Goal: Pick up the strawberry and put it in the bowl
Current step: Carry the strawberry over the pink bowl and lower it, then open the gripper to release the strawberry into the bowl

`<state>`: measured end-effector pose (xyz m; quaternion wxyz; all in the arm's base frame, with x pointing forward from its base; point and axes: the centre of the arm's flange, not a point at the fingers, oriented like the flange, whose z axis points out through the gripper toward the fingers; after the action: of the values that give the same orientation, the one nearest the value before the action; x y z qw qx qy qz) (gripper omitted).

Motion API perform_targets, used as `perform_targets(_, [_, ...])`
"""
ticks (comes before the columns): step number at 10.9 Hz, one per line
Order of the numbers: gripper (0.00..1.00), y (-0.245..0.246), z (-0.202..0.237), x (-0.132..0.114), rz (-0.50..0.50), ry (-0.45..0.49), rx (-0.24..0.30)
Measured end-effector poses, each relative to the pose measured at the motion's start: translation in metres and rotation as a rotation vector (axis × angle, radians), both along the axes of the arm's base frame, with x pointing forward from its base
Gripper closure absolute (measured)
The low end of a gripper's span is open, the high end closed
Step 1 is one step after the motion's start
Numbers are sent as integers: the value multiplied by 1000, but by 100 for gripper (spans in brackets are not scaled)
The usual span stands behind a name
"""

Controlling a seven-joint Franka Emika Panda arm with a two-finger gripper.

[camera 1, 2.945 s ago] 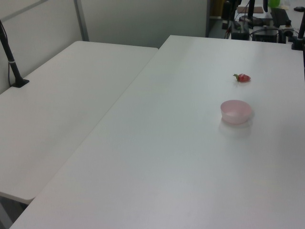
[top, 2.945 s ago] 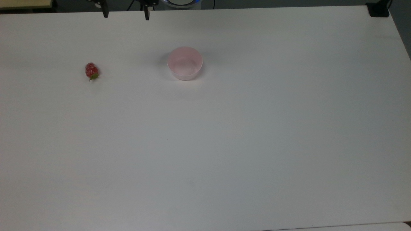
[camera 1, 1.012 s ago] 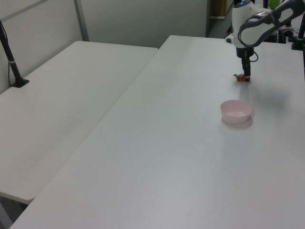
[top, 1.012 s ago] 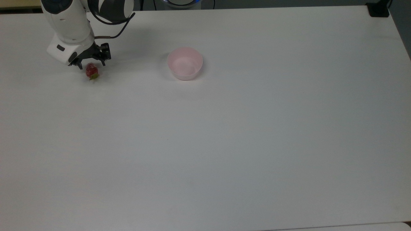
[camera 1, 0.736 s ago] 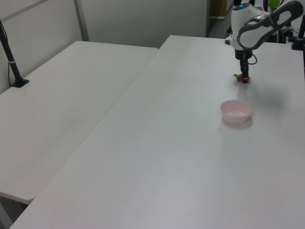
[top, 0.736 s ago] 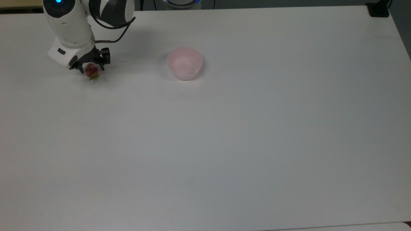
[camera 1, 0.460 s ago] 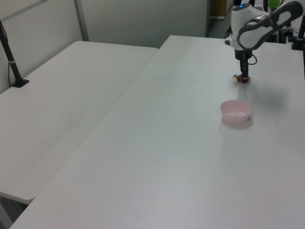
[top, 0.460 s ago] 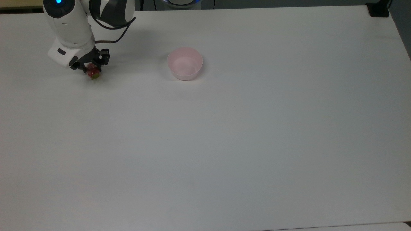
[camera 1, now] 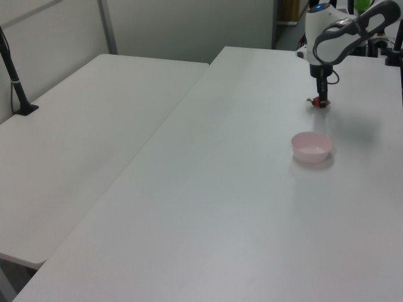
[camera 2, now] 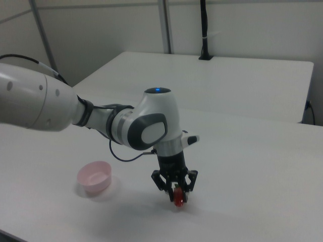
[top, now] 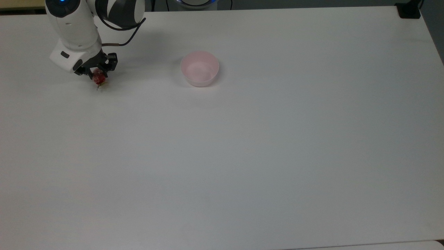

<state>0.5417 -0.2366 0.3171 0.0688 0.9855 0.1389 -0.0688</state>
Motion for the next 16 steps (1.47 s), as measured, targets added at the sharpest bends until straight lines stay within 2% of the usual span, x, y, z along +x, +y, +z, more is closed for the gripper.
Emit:
perform_targets(2, [59, 18, 30, 7, 24, -7, 4])
perform_targets(4, [59, 73, 74, 16, 84, 6, 20])
perform_targets(6, [59, 144, 96, 18, 118, 27, 23])
perform_targets(8, [59, 207, 96, 19, 121, 39, 19])
perform_targets(10, [59, 250, 85, 15, 118, 52, 14])
perform_targets(16, [59, 306, 38, -9, 142, 180, 2])
